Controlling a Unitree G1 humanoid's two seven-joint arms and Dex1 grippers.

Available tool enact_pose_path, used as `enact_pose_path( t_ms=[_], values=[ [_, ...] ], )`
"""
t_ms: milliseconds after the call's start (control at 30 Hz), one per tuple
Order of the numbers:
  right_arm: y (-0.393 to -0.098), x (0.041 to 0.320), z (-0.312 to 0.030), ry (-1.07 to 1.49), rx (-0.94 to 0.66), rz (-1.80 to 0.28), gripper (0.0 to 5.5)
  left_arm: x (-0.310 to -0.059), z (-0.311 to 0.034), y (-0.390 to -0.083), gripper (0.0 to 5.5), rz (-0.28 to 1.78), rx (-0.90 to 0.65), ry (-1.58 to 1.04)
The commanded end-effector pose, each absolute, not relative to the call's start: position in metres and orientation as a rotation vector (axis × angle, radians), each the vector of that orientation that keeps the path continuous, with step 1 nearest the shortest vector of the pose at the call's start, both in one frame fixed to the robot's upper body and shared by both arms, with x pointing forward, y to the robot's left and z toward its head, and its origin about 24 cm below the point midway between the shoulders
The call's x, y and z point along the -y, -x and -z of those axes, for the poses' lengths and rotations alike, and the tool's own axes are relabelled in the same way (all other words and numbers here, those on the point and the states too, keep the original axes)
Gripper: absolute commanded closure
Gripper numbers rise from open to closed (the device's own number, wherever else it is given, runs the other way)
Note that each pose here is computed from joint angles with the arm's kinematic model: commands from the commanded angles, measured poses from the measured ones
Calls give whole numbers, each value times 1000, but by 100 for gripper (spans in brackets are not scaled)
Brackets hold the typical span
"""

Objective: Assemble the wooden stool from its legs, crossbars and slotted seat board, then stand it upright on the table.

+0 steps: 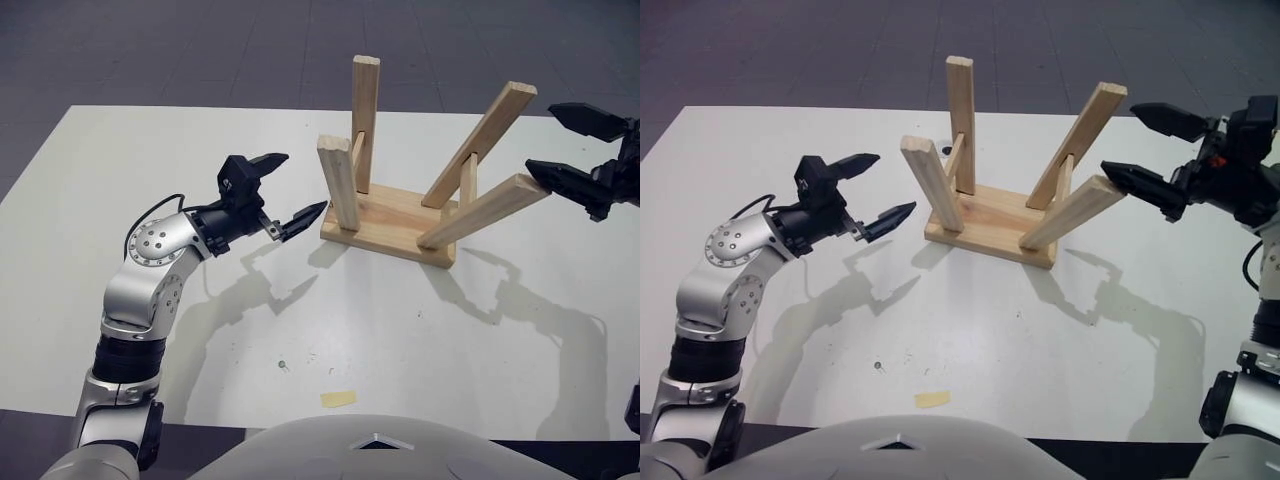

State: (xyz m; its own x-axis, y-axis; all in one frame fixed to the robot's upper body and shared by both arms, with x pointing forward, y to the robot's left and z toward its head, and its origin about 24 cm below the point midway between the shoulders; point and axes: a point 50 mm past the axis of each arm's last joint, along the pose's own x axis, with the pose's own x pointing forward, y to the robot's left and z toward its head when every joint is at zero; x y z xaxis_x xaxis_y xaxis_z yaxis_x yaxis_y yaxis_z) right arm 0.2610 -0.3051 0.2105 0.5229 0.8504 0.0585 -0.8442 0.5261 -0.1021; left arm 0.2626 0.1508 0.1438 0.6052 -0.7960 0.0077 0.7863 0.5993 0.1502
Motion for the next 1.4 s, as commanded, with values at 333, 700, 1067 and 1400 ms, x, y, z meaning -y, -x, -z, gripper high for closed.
enact_pose_path(
  t_ms=[333,700,1067,1400],
  values=[
    [-236,310,-238,-77,142,-1095,10,-150,-160,-271,20,875,162,-154],
    [-232,292,-190,-104,-59,-1146,119,-137,-175,-275,10,978,210,-200],
    [-238,288,-176,-83,-127,-1172,289,-119,-170,-282,130,1083,204,-214],
    [-243,282,-165,-72,-198,-1216,409,-118,-168,-286,289,1090,216,-162]
  ],
)
